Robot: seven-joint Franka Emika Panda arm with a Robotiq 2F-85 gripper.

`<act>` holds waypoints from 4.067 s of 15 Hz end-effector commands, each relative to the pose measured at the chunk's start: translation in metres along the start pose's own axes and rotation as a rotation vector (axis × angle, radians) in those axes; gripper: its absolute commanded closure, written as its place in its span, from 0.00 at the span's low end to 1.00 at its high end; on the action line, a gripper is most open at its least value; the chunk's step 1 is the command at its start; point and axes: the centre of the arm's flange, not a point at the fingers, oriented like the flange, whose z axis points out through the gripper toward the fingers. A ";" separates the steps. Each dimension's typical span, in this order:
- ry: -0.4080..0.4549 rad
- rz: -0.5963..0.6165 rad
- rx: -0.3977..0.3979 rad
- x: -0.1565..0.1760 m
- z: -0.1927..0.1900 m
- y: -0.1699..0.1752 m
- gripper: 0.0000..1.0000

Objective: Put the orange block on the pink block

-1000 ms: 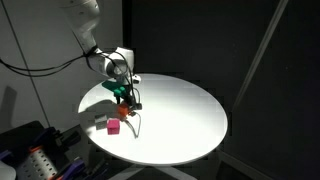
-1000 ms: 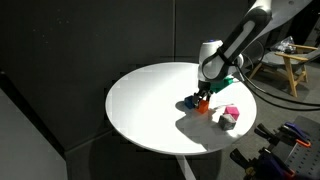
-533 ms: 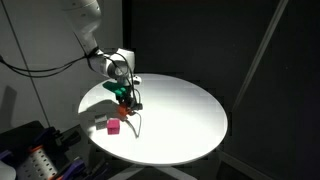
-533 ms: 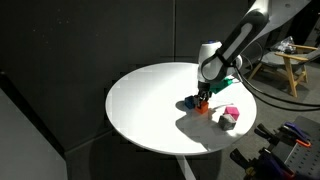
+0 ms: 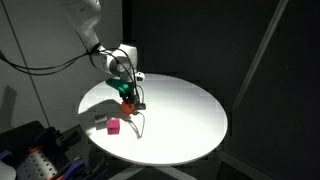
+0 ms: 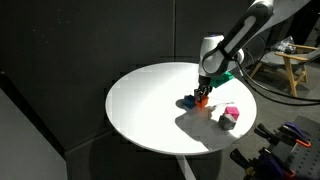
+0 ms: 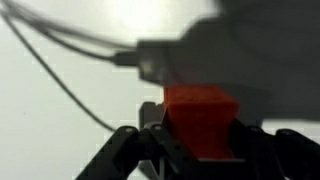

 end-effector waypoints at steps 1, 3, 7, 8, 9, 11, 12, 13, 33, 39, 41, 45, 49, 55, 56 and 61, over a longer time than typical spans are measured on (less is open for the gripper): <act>0.033 0.007 0.008 -0.004 -0.036 0.008 0.78; 0.048 0.012 0.008 -0.005 -0.048 0.010 0.78; 0.051 0.028 0.009 -0.012 -0.067 0.016 0.78; 0.045 0.032 0.009 -0.015 -0.071 0.018 0.78; 0.037 0.037 0.006 -0.018 -0.074 0.020 0.78; 0.022 0.046 0.003 -0.025 -0.082 0.025 0.78; 0.015 0.051 0.000 -0.029 -0.086 0.027 0.78; 0.004 0.056 -0.003 -0.033 -0.090 0.030 0.78; -0.093 0.067 -0.001 -0.138 -0.100 0.038 0.78; -0.097 0.081 -0.009 -0.159 -0.086 0.046 0.78; -0.088 0.092 -0.007 -0.162 -0.083 0.051 0.78; -0.069 0.135 -0.009 -0.165 -0.078 0.062 0.78; -0.072 0.177 -0.014 -0.162 -0.073 0.071 0.78; -0.091 0.213 -0.025 -0.155 -0.062 0.071 0.78; -0.094 0.216 -0.023 -0.153 -0.060 0.071 0.78; -0.095 0.224 -0.023 -0.141 -0.055 0.068 0.78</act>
